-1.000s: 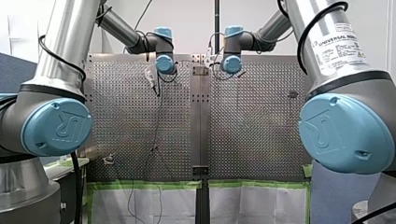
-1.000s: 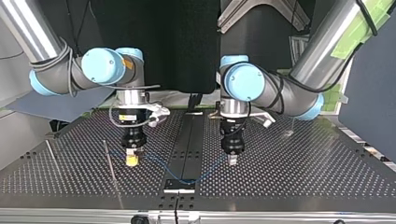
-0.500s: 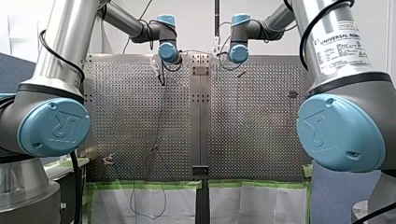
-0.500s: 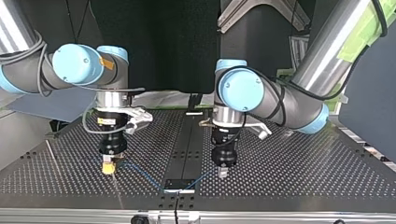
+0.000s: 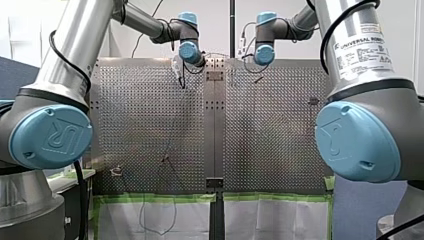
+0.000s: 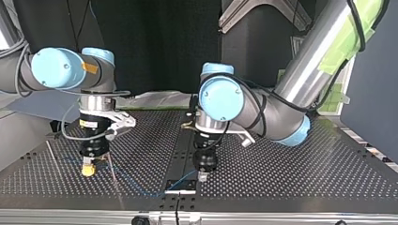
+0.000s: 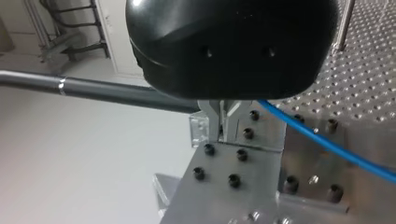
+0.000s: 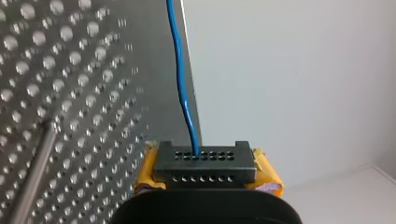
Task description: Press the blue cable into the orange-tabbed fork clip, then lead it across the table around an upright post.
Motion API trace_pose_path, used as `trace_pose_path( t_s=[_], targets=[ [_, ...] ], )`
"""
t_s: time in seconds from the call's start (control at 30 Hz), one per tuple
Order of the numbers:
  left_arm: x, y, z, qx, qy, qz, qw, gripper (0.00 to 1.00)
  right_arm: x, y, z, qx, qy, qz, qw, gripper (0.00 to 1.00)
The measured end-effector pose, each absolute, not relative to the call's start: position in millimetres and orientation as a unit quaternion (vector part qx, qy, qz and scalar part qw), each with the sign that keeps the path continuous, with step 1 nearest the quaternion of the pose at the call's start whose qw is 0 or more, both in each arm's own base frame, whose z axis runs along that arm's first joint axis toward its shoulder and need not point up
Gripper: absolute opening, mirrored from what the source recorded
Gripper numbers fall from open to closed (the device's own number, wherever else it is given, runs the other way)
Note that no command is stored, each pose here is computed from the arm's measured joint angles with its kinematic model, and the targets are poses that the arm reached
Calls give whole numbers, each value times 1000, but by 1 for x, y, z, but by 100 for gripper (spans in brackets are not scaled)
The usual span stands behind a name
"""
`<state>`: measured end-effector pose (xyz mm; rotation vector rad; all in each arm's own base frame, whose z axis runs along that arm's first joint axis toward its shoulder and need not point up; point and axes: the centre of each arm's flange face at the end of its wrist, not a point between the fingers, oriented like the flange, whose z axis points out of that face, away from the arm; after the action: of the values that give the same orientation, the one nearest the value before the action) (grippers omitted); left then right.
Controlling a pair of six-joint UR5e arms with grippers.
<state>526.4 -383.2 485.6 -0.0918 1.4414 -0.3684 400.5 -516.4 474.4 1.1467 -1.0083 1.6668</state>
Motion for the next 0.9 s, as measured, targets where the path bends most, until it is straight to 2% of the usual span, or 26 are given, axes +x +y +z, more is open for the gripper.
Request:
trace_pose_path(
  t_s=[0.27, 0.53, 0.8, 0.9],
  targets=[
    [528, -412, 492, -27, 653, -184, 734, 2, 380, -530, 472, 458, -417, 652, 438, 0],
    [527, -444, 483, -4, 666, -182, 724, 2, 359, -544, 471, 451, -427, 641, 450, 0],
    [526, -458, 512, -5, 645, -195, 739, 2, 340, -556, 470, 444, -437, 633, 460, 0],
    [527, -467, 511, 1, 647, -196, 737, 2, 333, -560, 470, 442, -439, 630, 463, 0]
  ],
)
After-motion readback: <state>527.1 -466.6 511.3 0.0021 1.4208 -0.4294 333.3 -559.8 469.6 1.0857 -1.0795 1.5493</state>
